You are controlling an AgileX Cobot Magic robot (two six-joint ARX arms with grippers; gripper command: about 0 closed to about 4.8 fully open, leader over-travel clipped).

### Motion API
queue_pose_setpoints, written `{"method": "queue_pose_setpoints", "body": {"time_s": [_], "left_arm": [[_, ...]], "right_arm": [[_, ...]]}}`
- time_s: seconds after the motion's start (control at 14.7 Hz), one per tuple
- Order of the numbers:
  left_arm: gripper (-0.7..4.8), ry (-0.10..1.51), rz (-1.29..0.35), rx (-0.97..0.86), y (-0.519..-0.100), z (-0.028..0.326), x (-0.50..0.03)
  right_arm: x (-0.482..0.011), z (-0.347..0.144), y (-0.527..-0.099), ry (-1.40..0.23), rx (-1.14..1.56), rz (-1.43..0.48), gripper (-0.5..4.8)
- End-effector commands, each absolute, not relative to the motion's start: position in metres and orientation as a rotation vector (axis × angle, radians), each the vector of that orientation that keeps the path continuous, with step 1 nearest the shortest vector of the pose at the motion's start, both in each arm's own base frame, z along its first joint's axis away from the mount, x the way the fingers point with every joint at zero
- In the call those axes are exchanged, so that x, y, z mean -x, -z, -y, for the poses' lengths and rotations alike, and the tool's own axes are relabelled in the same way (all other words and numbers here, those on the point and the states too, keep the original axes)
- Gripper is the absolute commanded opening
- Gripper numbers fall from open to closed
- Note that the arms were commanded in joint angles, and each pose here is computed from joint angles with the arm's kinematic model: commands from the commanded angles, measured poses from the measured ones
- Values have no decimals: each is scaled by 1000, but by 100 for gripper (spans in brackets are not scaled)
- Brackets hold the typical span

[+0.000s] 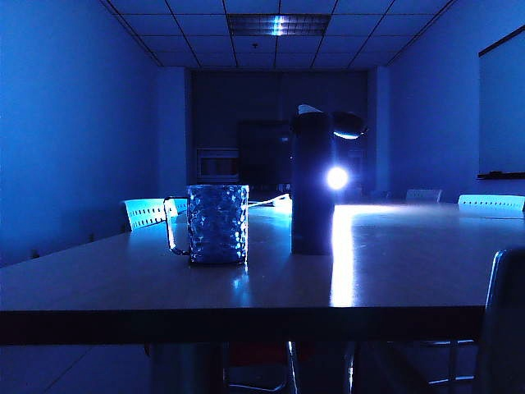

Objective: Pick up the black thermos cup, pour some water from it into the cup, and then put the thermos cup back on the table.

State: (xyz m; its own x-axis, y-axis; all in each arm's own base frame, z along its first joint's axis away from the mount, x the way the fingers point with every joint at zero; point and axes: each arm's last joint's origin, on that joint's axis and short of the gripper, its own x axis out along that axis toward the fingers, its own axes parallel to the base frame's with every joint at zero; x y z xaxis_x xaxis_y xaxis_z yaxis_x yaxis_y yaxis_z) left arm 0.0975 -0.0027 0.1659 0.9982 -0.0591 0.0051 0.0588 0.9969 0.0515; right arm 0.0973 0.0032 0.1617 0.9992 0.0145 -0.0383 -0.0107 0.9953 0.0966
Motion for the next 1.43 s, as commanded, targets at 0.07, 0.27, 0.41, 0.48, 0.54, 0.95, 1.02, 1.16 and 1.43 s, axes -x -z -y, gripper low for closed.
{"method": "queue_pose_setpoints", "body": {"time_s": [0.07, 0.27, 0.41, 0.48, 0.54, 0.95, 1.02, 1.16, 1.43], "left_arm": [[-6, 58, 18, -48, -167, 3, -98], [-6, 53, 36, -26, -172, 2, -97], [-6, 8, 67, 57, -189, 1, -93], [-6, 22, 96, 61, -201, 1, -89], [-6, 47, 130, 60, -215, 2, -85], [-6, 315, 76, 47, -314, 10, -112], [-6, 374, 66, 46, -329, 12, -122], [-6, 424, 48, 45, -349, 16, -139], [-6, 567, -21, 81, -359, 40, -161]], "right_arm": [[-97, -3, -164, -14, -101, -22, -1], [-96, -3, -170, -16, -107, -2, -1], [-91, -3, -194, -19, -119, 64, -1], [-89, -3, -207, -21, -137, 72, -2], [-90, -3, -219, -21, -137, 61, -2], [-153, -15, -299, -348, -113, 69, -1], [-170, -18, -304, -445, -110, 48, -1], [-201, -22, -309, -524, -117, -4, -1], [-249, -26, -296, -625, -95, 63, -1]]}}
